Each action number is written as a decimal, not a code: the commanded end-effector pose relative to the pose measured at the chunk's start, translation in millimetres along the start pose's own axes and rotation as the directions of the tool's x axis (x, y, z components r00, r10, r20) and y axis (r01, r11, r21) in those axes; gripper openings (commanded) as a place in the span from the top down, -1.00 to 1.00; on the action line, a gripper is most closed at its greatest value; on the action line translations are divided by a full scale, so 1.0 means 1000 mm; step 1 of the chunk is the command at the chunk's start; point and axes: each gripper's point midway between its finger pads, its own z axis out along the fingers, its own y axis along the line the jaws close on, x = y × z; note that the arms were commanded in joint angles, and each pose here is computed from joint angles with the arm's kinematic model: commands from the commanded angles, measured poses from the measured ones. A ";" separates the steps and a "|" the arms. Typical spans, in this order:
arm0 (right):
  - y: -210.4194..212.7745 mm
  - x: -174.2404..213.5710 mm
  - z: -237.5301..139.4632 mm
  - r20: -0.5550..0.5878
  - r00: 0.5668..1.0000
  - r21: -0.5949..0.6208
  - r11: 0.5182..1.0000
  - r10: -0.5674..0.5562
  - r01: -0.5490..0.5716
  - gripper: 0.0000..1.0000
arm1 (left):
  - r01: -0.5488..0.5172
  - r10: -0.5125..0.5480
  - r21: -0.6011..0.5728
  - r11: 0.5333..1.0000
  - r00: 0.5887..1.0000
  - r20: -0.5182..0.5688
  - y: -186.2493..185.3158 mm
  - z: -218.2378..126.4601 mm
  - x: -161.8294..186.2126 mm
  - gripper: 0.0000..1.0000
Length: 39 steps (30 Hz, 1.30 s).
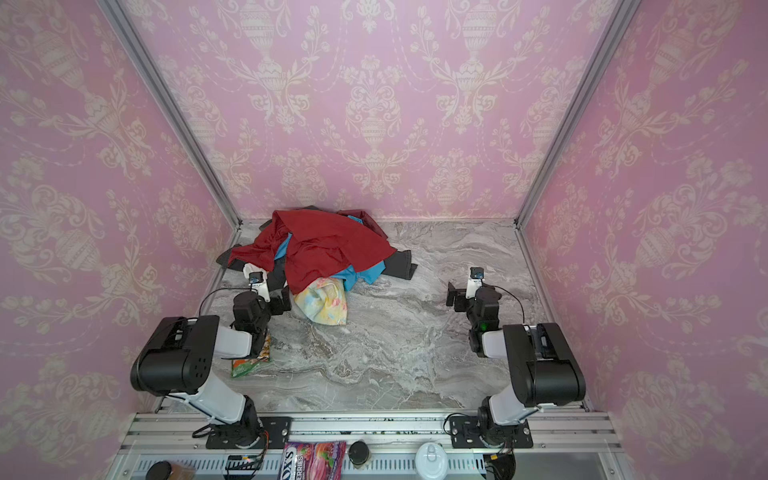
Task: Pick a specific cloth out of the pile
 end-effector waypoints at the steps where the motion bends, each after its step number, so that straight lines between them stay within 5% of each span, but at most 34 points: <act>1: 0.002 -0.002 0.000 0.006 1.000 -0.013 1.000 0.018 -0.018 -1.00 | -0.025 0.025 0.019 0.999 1.000 0.019 -0.004 0.002 -0.006 -0.99; 39: 0.002 -0.002 0.000 0.004 1.000 -0.013 1.000 0.018 -0.018 -1.00 | -0.014 0.014 -0.009 1.000 1.000 0.020 0.000 0.002 -0.007 -0.99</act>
